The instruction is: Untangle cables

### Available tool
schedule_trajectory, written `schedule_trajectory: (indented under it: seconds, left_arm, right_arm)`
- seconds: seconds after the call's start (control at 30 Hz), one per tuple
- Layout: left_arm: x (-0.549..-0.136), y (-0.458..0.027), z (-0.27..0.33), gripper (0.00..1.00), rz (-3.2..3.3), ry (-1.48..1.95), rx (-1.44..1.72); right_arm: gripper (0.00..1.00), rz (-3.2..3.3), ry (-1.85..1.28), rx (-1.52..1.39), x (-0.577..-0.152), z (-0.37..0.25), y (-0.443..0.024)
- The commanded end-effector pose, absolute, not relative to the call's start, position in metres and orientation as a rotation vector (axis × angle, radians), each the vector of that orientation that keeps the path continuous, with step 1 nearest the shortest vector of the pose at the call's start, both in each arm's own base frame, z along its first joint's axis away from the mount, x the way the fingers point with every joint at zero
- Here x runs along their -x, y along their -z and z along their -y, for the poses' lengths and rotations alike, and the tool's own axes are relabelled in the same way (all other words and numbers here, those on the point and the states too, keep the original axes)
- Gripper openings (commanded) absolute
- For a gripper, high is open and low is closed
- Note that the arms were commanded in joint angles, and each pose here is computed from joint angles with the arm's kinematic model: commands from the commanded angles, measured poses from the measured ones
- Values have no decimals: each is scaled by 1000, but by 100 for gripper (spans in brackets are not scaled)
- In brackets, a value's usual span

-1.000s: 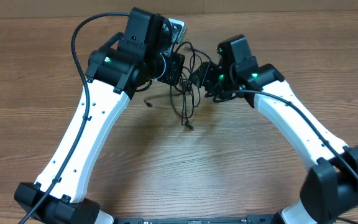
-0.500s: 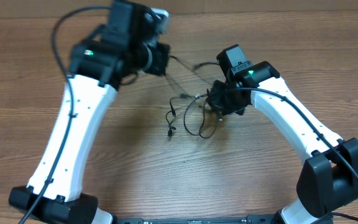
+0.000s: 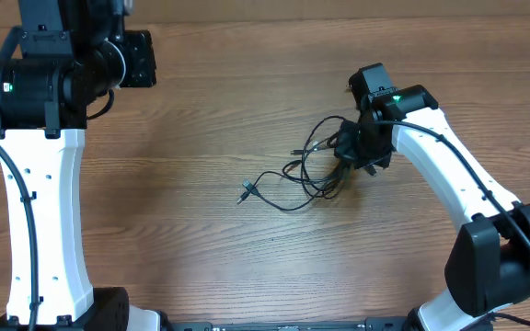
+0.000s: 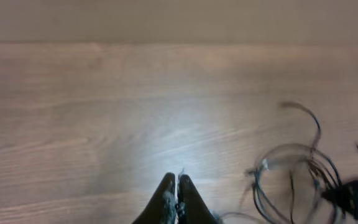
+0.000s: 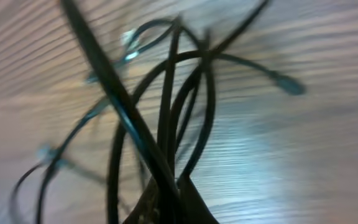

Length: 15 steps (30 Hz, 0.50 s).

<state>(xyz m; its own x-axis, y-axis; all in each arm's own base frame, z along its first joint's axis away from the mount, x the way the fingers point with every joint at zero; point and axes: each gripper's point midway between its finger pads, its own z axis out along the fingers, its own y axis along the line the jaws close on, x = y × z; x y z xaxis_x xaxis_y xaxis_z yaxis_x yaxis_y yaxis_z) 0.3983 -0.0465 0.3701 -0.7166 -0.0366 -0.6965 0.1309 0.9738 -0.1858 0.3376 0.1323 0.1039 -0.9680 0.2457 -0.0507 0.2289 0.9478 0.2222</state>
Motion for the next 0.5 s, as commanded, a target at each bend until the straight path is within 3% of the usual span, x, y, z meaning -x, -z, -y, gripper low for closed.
schedule_trajectory:
  seconds: [0.0,0.13,0.3,0.47]
  left_arm:
    - [-387,-367,78,4,-2347,427,-323]
    - [-372,-366,106,5,-2324,607,-495]
    - [-361,-363,129,14,-2307,753,-610]
    - [-359,-350,152,27,-2332,808,-681]
  right_arm:
    - [4,-2879,-757,19,-335,-182,-171]
    - [4,-2696,-933,171,-336,-201,-234]
    - [4,-2493,-1105,278,-332,-218,-298]
    - [4,-2442,-1203,243,-332,-226,-318]
